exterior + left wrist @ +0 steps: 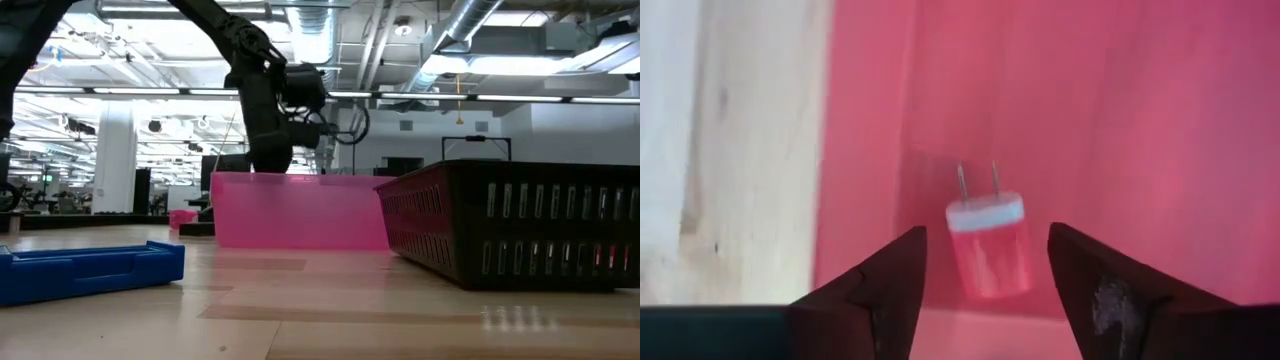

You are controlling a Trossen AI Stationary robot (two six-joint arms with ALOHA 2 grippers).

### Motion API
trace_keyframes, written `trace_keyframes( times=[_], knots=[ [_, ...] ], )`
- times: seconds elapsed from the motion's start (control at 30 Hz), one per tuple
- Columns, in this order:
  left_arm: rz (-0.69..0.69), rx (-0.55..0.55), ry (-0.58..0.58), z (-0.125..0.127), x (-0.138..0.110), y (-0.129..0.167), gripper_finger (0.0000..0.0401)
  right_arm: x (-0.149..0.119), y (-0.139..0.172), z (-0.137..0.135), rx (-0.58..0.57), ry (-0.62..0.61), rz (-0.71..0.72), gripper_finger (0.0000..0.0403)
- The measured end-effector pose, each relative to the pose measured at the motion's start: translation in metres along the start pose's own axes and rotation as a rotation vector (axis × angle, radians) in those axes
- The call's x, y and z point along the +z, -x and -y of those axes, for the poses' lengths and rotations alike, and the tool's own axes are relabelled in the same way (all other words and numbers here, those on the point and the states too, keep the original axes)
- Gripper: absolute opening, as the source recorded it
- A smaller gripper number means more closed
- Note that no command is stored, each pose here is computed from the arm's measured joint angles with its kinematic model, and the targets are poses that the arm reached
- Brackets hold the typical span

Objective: Pick & Place Office items
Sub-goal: Put the light pink charger adapter into the pink bin, then put the pink charger adapter into the pink bin

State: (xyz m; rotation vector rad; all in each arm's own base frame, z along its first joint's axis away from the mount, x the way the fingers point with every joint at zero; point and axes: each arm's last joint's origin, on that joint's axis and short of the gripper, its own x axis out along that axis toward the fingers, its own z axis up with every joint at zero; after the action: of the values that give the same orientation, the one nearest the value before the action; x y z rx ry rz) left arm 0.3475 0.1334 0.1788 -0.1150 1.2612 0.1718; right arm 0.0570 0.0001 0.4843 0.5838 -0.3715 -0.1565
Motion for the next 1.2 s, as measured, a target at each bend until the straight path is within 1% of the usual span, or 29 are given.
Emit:
trace_keyframes(
  times=[0.1, 0.2, 0.23, 0.27, 0.37, 0.43, 0.47, 0.57, 0.6, 0.7, 0.77, 0.83, 1.0, 1.1, 1.2],
  knots=[
    [0.087, -0.055, 0.045, 0.003, 0.002, 0.028, 0.022, 0.0, 0.0, 0.0, 0.0, -0.007, 0.0, 0.0207],
    [0.17, -0.084, 0.106, 0.011, 0.002, 0.059, 0.0229, 0.0, 0.0, 0.0, 0.0, -0.007, -0.001, 0.0207],
    [0.192, -0.072, 0.166, 0.012, 0.001, 0.069, 0.0231, 0.0, 0.0, 0.0, 0.0, -0.007, -0.001, 0.0207],
    [0.208, -0.05, 0.252, 0.012, -0.001, 0.079, 0.0232, -0.001, -0.001, 0.0, 0.0, -0.006, -0.002, 0.0207],
    [0.181, 0.095, 0.572, 0.0, -0.017, 0.101, 0.0234, -0.002, -0.002, 0.0, -0.003, -0.003, -0.008, 0.0207],
    [0.183, 0.189, 0.75, -0.006, -0.032, 0.11, 0.0233, -0.003, -0.004, -0.001, -0.004, -0.002, -0.01, 0.0207],
    [0.186, 0.213, 0.834, -0.009, -0.04, 0.114, 0.0232, -0.003, -0.005, -0.001, -0.005, -0.001, -0.011, 0.0207],
    [0.15, 0.244, 1.023, -0.016, -0.066, 0.115, 0.0231, -0.005, -0.007, -0.001, -0.006, 0.003, -0.02, 0.0207],
    [0.131, 0.259, 1.066, -0.02, -0.076, 0.112, 0.0232, -0.005, -0.007, -0.002, -0.006, 0.003, -0.022, 0.0207],
    [0.153, 0.272, 1.143, -0.035, -0.097, 0.104, 0.0242, -0.006, -0.008, -0.002, 0.004, -0.002, -0.03, 0.0207],
    [0.136, 0.231, 1.174, -0.044, -0.109, 0.096, 0.0253, -0.007, -0.008, -0.003, 0.015, -0.005, -0.037, 0.0207],
    [0.098, 0.206, 1.179, -0.054, -0.117, 0.088, 0.0267, -0.007, -0.008, -0.004, 0.024, -0.01, -0.038, 0.0207],
    [0.06, 0.18, 1.173, -0.078, -0.121, 0.071, 0.03, -0.006, -0.008, -0.005, 0.034, -0.016, -0.034, 0.0207],
    [0.006, 0.164, 1.16, -0.083, -0.121, 0.056, 0.0313, -0.005, -0.008, -0.005, 0.036, -0.018, -0.028, 0.0207],
    [-0.056, 0.19, 1.155, -0.086, -0.122, 0.039, 0.0319, -0.006, -0.008, -0.005, 0.034, -0.018, -0.026, 0.0207]
  ],
)
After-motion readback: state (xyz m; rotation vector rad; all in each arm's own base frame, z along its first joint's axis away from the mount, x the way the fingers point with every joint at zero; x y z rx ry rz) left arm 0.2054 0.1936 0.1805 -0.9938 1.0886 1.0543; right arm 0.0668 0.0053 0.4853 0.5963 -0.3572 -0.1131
